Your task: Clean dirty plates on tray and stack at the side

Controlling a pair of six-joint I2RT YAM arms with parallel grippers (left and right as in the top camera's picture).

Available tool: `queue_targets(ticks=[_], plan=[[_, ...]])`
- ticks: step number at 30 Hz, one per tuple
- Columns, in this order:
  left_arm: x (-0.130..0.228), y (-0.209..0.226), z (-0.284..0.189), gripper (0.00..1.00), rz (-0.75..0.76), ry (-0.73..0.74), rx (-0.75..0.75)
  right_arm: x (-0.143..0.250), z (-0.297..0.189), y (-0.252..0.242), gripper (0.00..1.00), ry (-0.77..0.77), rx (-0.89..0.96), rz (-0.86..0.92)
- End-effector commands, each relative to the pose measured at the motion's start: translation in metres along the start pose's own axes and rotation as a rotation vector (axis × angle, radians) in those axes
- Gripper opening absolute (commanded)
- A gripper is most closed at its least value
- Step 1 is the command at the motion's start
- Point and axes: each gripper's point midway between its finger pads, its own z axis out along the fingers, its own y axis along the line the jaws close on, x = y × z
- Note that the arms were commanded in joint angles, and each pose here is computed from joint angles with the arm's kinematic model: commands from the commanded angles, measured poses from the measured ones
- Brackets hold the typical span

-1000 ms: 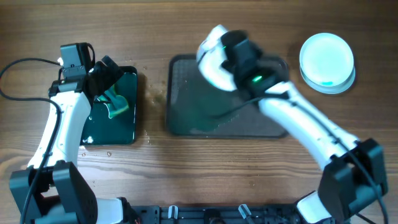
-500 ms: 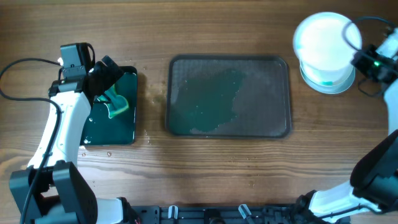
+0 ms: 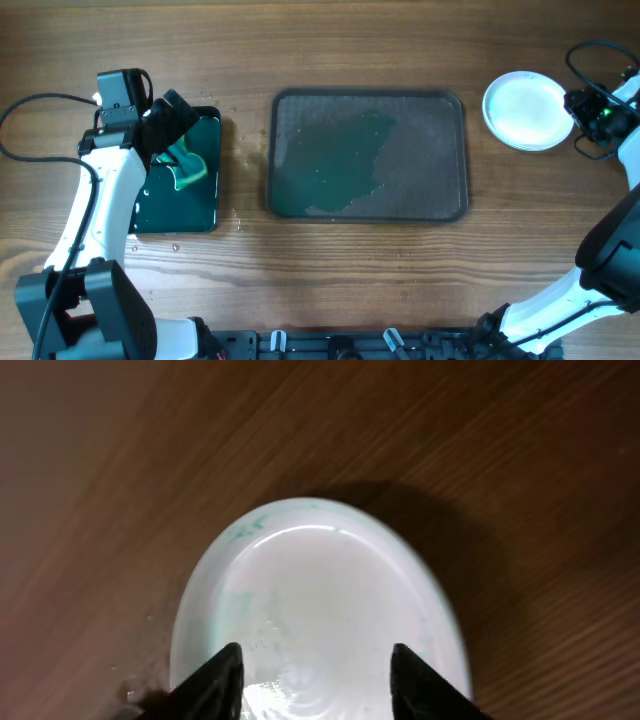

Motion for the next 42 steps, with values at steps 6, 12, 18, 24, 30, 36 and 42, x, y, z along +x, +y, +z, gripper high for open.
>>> queue_targets(ticks=[6, 12, 18, 24, 30, 36, 42], plan=[[-0.001, 0.0, -0.002, 1.0, 0.0, -0.002, 0.008, 0.034, -0.074, 0.041, 0.49, 0.13, -0.042, -0.017], [-0.001, 0.0, -0.002, 1.0, 0.0, -0.002, 0.008, 0.065, -0.152, 0.088, 1.0, 0.089, -0.057, -0.059], [-0.001, 0.0, -0.002, 1.0, 0.0, -0.002, 0.009, 0.096, -0.172, 0.121, 1.0, 0.154, -0.084, 0.151], [-0.001, 0.0, -0.002, 1.0, 0.0, -0.002, 0.008, 0.091, -0.167, 0.113, 1.0, 0.13, -0.021, 0.358], [-0.001, 0.0, -0.002, 1.0, 0.0, -0.002, 0.008, 0.094, -0.169, 0.08, 1.0, 0.09, 0.154, 0.357], [-0.001, 0.0, -0.002, 1.0, 0.0, -0.002, 0.009, 0.087, -0.162, 0.089, 1.0, 0.091, 0.093, 0.17], [-0.001, 0.0, -0.002, 1.0, 0.0, -0.002, 0.008, 0.082, -0.203, 0.159, 1.0, -0.042, -0.153, -0.318]])
